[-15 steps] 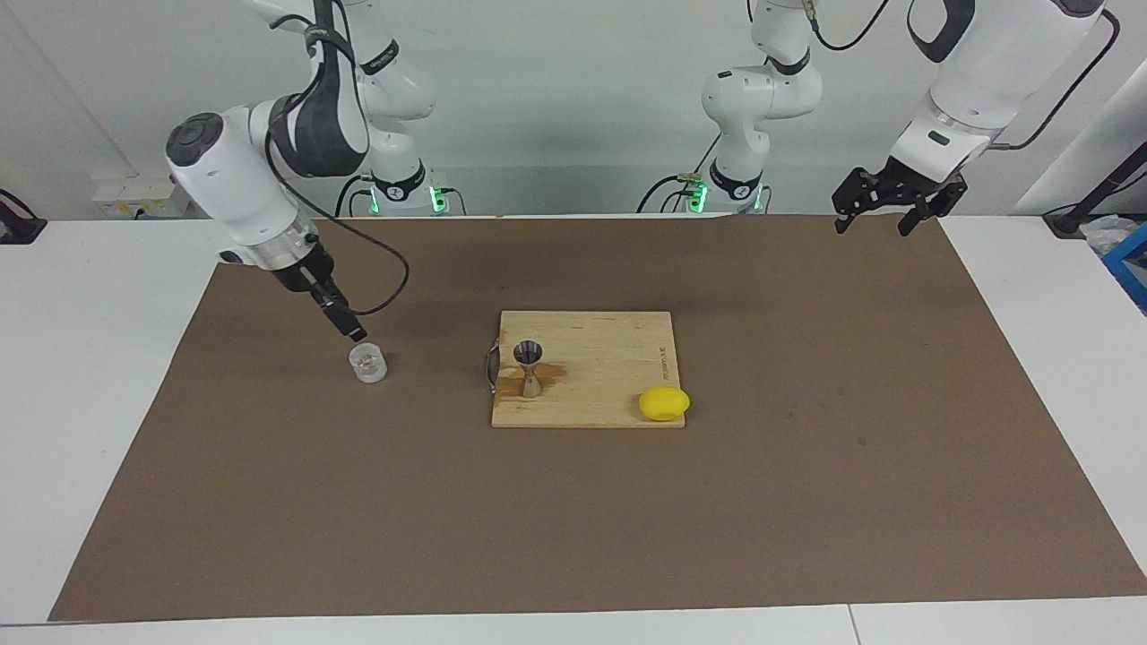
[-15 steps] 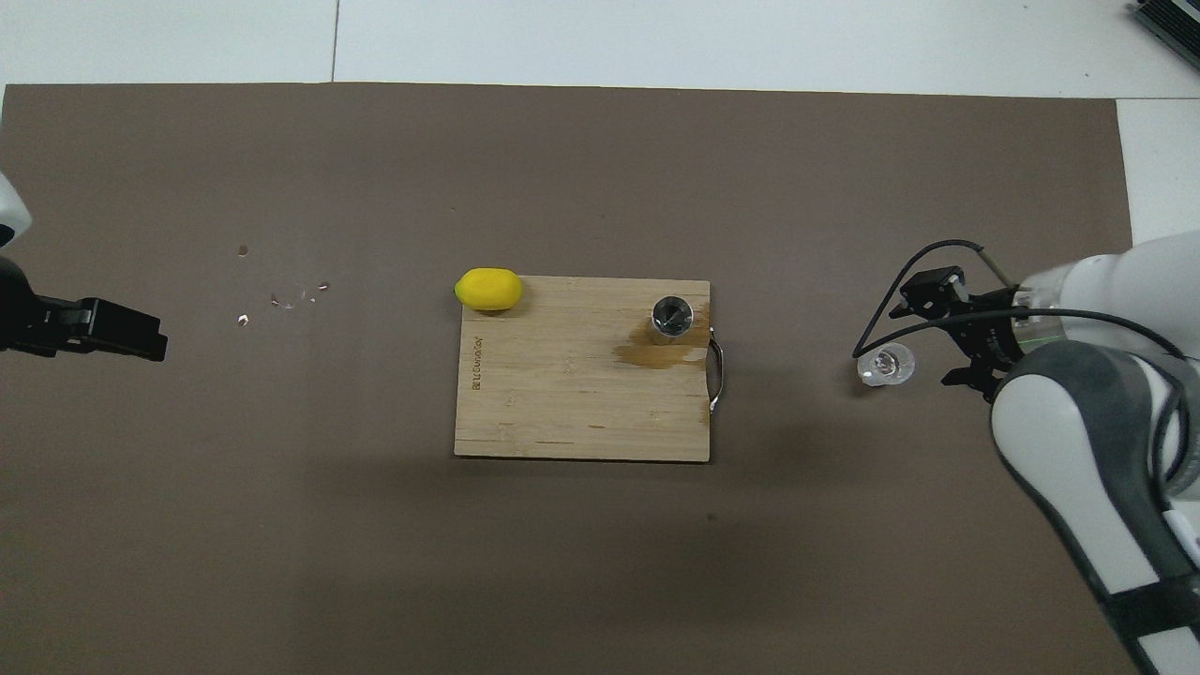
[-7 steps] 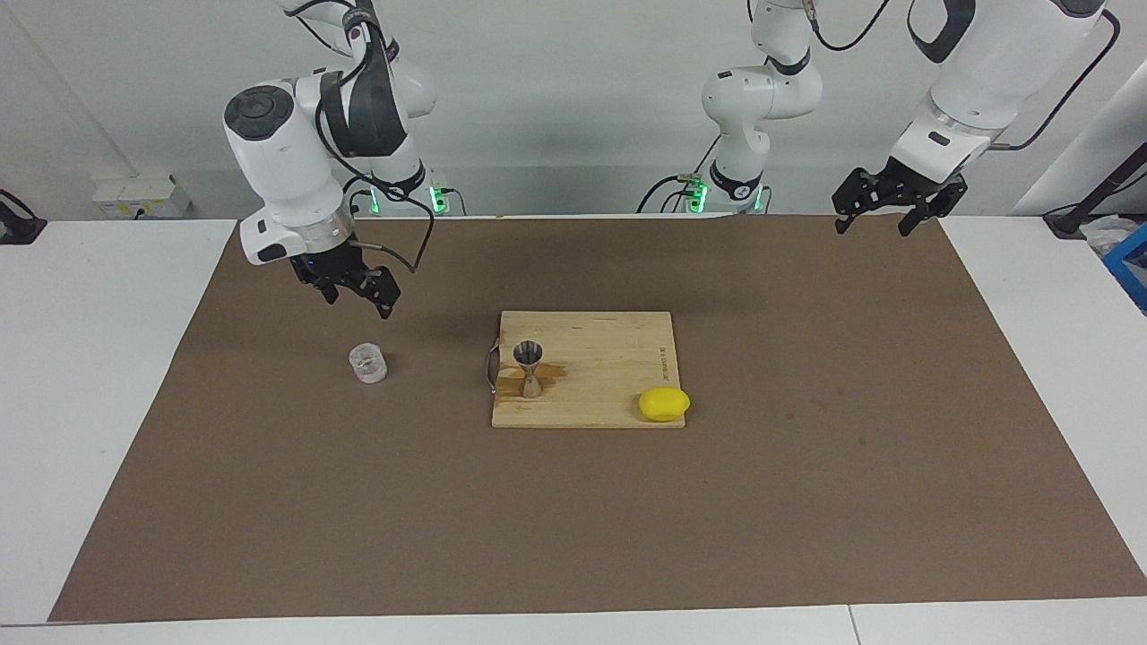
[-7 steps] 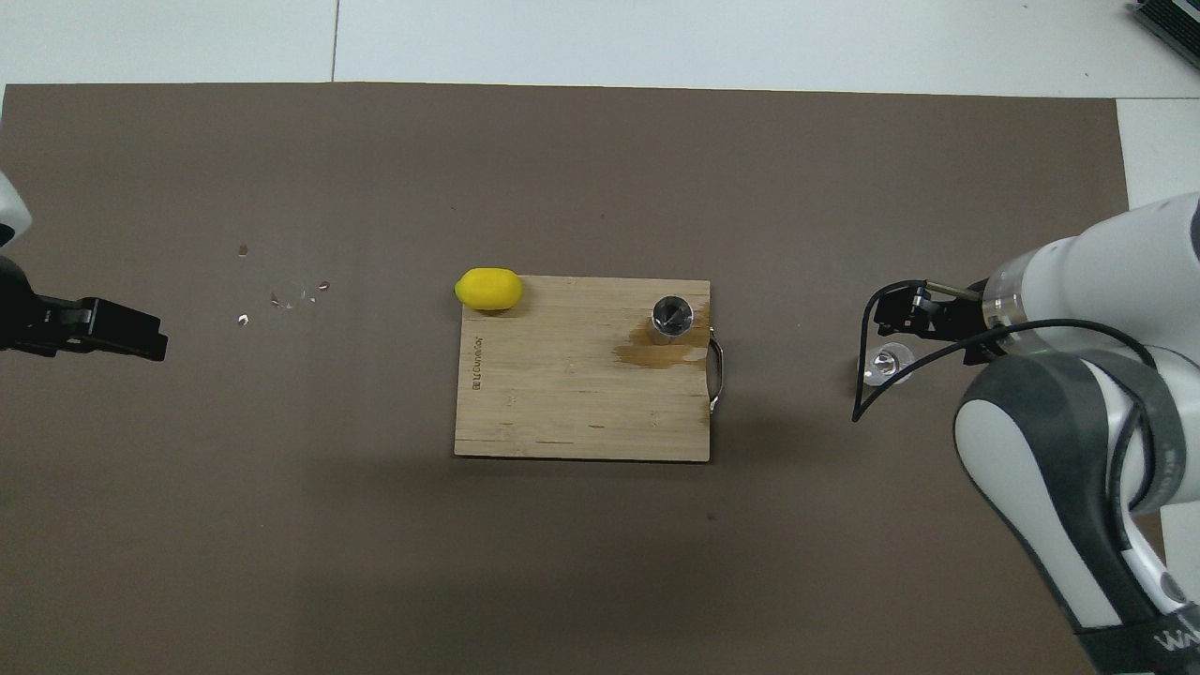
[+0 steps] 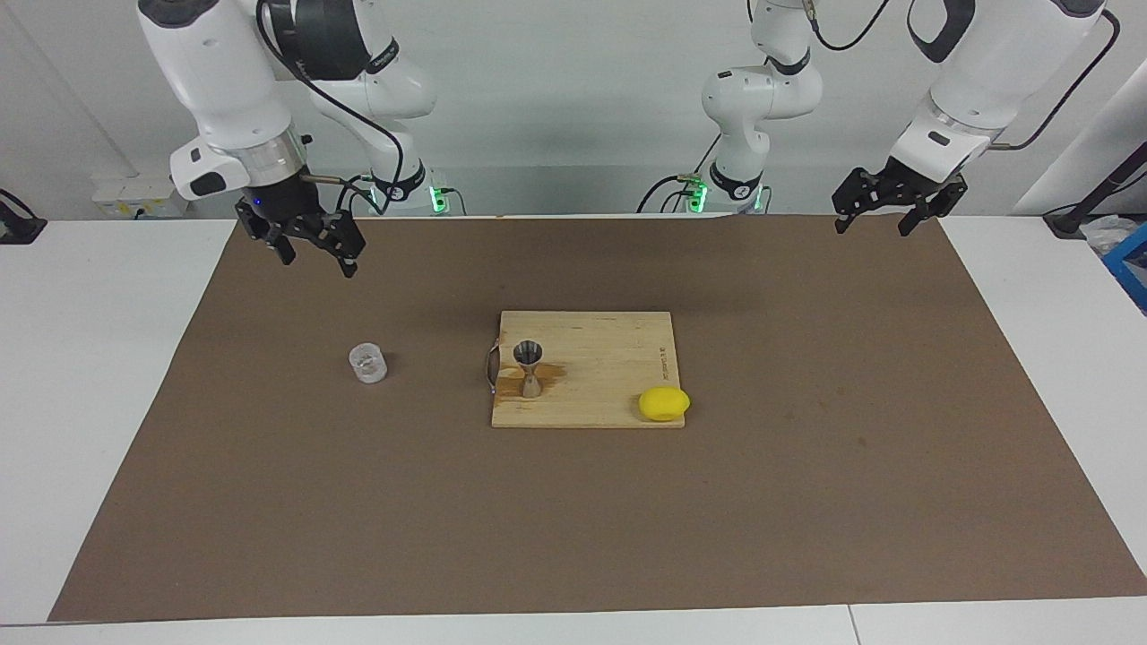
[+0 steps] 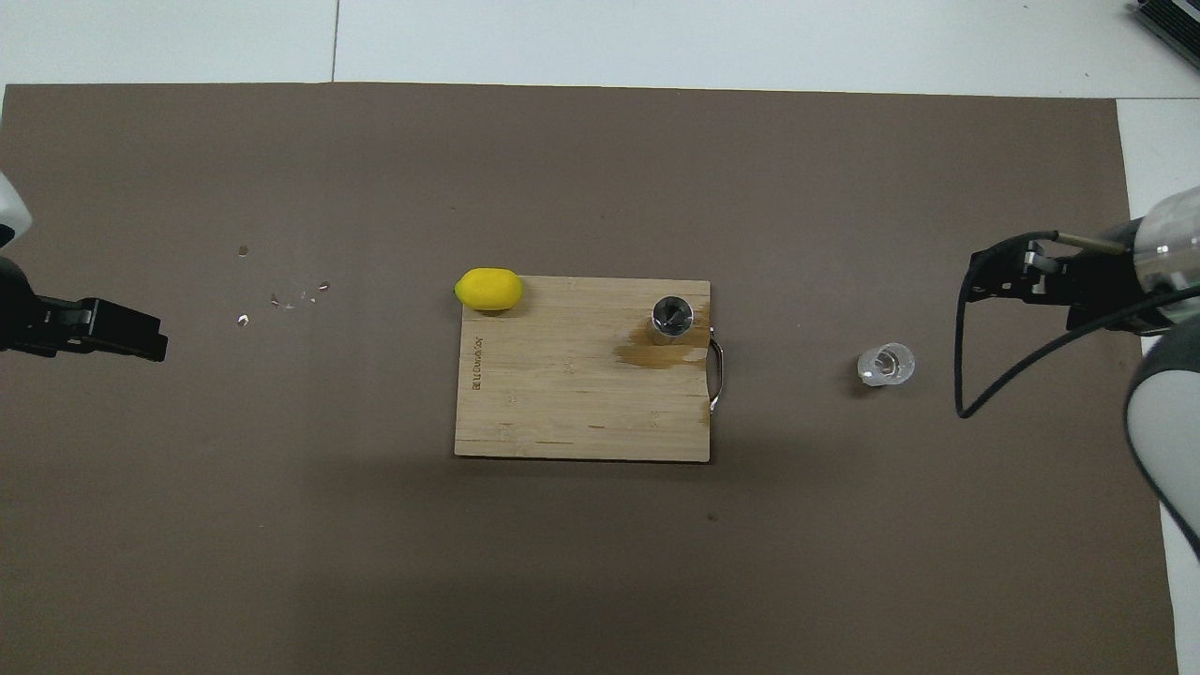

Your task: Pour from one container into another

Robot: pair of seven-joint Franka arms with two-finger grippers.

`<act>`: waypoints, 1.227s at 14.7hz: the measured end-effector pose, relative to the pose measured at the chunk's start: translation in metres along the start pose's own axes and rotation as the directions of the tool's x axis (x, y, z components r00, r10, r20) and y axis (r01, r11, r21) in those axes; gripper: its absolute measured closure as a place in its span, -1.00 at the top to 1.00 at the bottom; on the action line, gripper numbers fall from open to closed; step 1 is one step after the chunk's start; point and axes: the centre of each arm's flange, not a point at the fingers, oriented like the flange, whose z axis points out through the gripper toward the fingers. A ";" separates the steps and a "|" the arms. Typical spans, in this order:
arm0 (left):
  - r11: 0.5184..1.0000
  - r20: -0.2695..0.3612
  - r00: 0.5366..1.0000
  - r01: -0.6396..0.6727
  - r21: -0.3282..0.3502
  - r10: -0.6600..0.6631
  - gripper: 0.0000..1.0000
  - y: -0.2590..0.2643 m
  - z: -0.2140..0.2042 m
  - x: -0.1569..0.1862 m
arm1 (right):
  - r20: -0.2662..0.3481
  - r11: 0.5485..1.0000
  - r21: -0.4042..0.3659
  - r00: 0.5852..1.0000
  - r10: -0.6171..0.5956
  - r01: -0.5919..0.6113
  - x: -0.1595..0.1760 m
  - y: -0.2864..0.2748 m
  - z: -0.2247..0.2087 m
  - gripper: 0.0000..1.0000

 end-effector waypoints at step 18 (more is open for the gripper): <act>1.000 0.000 1.000 0.000 0.000 0.000 1.00 0.000 0.000 0.000 | 0.085 0.987 -0.034 0.985 -0.151 0.154 -0.003 0.021 -0.012 1.00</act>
